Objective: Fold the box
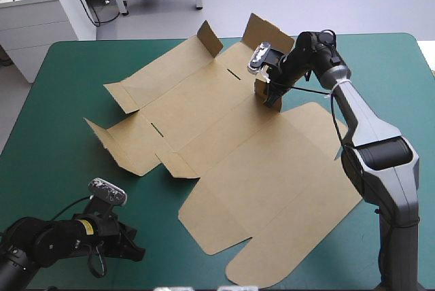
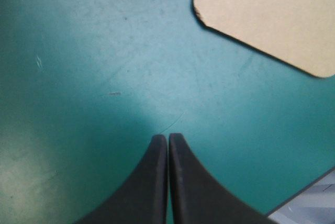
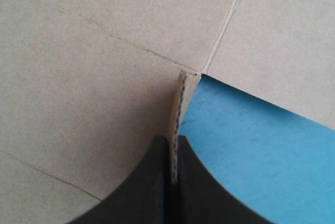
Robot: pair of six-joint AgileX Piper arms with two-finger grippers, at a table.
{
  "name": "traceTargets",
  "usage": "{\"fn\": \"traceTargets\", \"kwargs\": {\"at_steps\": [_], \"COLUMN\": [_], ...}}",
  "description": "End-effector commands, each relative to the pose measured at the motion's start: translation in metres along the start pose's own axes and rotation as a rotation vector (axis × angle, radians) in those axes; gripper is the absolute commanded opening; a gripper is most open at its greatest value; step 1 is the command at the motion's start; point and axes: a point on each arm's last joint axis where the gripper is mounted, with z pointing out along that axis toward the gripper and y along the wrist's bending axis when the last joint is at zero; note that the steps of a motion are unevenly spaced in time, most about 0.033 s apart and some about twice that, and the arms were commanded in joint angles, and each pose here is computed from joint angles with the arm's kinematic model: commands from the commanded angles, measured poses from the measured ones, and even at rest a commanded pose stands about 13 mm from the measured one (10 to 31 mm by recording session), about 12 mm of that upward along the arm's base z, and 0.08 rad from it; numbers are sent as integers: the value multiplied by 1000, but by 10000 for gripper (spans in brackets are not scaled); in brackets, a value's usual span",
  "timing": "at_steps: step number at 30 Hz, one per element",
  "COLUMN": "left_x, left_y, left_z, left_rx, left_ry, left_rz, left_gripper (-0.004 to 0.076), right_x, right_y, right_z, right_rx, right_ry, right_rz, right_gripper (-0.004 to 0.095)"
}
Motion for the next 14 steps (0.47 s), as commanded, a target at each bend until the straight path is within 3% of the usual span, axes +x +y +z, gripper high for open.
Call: {"fn": "traceTargets", "kwargs": {"at_steps": [1,14], "left_x": [-19,-46], "left_y": [-6,-14], "left_z": [-20,-63], "left_rx": [17,14], "left_ry": [-110,-223], "left_rz": [6,52], "left_gripper": [-8,-8], "right_x": [-22,-64], "right_y": [-3,33], "right_z": [-52,-52], "right_rx": [130,113], "right_ry": [-109,-244], "right_rz": [-169,-556], "right_gripper": [-19,-19]}}
